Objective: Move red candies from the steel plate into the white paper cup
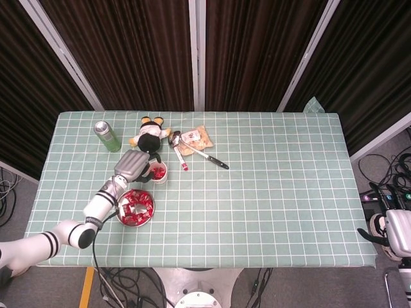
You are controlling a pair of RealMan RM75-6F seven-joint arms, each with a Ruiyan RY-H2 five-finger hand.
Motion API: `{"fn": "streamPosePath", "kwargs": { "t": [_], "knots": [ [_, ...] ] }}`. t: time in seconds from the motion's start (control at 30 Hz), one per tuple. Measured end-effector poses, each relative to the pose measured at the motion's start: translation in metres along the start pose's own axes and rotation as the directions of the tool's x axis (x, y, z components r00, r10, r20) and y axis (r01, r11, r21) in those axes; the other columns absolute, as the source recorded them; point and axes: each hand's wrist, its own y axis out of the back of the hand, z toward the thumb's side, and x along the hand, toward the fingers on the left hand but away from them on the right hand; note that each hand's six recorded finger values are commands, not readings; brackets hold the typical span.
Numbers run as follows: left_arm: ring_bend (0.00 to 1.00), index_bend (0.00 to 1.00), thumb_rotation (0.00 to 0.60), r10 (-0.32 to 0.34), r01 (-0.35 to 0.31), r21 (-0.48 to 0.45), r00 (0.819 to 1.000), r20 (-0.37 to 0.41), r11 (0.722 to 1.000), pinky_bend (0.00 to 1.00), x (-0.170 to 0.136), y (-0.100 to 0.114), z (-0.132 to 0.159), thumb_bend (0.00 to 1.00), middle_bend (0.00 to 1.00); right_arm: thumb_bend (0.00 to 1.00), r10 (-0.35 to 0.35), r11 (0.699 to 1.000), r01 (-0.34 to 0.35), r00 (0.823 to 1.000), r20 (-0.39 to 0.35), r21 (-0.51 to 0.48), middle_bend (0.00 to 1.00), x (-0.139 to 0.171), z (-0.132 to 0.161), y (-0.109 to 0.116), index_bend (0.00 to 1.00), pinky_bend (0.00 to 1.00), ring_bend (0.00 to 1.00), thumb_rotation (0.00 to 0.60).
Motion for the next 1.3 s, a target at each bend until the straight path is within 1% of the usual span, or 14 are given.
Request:
{"fn": "streamPosePath", "kwargs": {
  "t": [0.2, 0.37, 0.47, 0.6, 0.77, 0.9, 1.03, 1.13, 1.3],
  "knots": [
    [0.95, 0.40, 0.600, 0.058, -0.059, -0.023, 0.998, -0.008, 0.998, 1.00, -0.016, 0.009, -0.009, 0.42, 0.97, 0.01, -0.001, 1.000, 0.001, 1.000, -0.005, 0.000, 0.27, -0.002, 0.001, 0.000, 0.06, 0.29, 0.05, 0.600],
    [0.95, 0.42, 0.600, 0.075, -0.076, -0.036, 0.996, -0.040, 0.996, 1.00, -0.046, 0.004, -0.031, 0.40, 0.96, 0.01, 0.002, 1.000, -0.002, 1.000, -0.014, -0.001, 0.27, -0.002, 0.004, -0.001, 0.06, 0.29, 0.05, 0.600],
    [0.95, 0.46, 0.600, 0.064, -0.066, -0.024, 0.996, -0.060, 0.998, 1.00, -0.067, -0.007, -0.044, 0.39, 0.97, 0.01, 0.001, 1.000, -0.001, 1.000, -0.018, -0.001, 0.27, -0.002, 0.005, 0.000, 0.06, 0.29, 0.05, 0.600],
    [0.95, 0.48, 0.600, 0.004, -0.004, 0.002, 0.998, -0.066, 1.000, 1.00, -0.087, -0.029, -0.053, 0.36, 0.97, 0.01, 0.004, 1.000, -0.004, 1.000, -0.026, -0.002, 0.27, -0.003, 0.007, -0.001, 0.06, 0.29, 0.05, 0.600],
    [0.94, 0.47, 0.600, -0.046, 0.049, 0.047, 0.996, -0.073, 0.998, 1.00, -0.089, -0.047, -0.054, 0.32, 0.96, 0.02, -0.001, 1.000, 0.001, 0.999, -0.038, -0.002, 0.27, -0.002, 0.011, 0.000, 0.06, 0.29, 0.05, 0.600],
    [0.94, 0.47, 0.600, -0.097, 0.104, 0.066, 0.989, -0.108, 0.992, 1.00, -0.084, -0.060, -0.058, 0.32, 0.96, 0.01, -0.007, 1.000, 0.007, 1.000, -0.029, 0.000, 0.27, 0.001, 0.010, 0.002, 0.06, 0.29, 0.05, 0.600],
    [0.94, 0.47, 0.600, -0.138, 0.149, 0.079, 0.982, -0.131, 0.986, 1.00, -0.078, -0.069, -0.059, 0.32, 0.96, 0.01, -0.007, 1.000, 0.007, 1.000, -0.020, 0.001, 0.27, 0.003, 0.008, 0.003, 0.06, 0.29, 0.05, 0.600],
    [0.94, 0.47, 0.600, -0.149, 0.162, 0.084, 0.979, -0.138, 0.983, 1.00, -0.072, -0.074, -0.056, 0.32, 0.96, 0.02, -0.006, 1.000, 0.006, 1.000, -0.020, 0.000, 0.28, 0.004, 0.008, 0.002, 0.06, 0.29, 0.05, 0.600],
    [0.94, 0.47, 0.600, -0.131, 0.144, 0.095, 0.982, -0.132, 0.985, 1.00, -0.062, -0.075, -0.053, 0.32, 0.96, 0.01, -0.004, 1.000, 0.004, 1.000, -0.018, 0.002, 0.28, 0.003, 0.008, 0.002, 0.06, 0.29, 0.05, 0.600]
  ]
}}
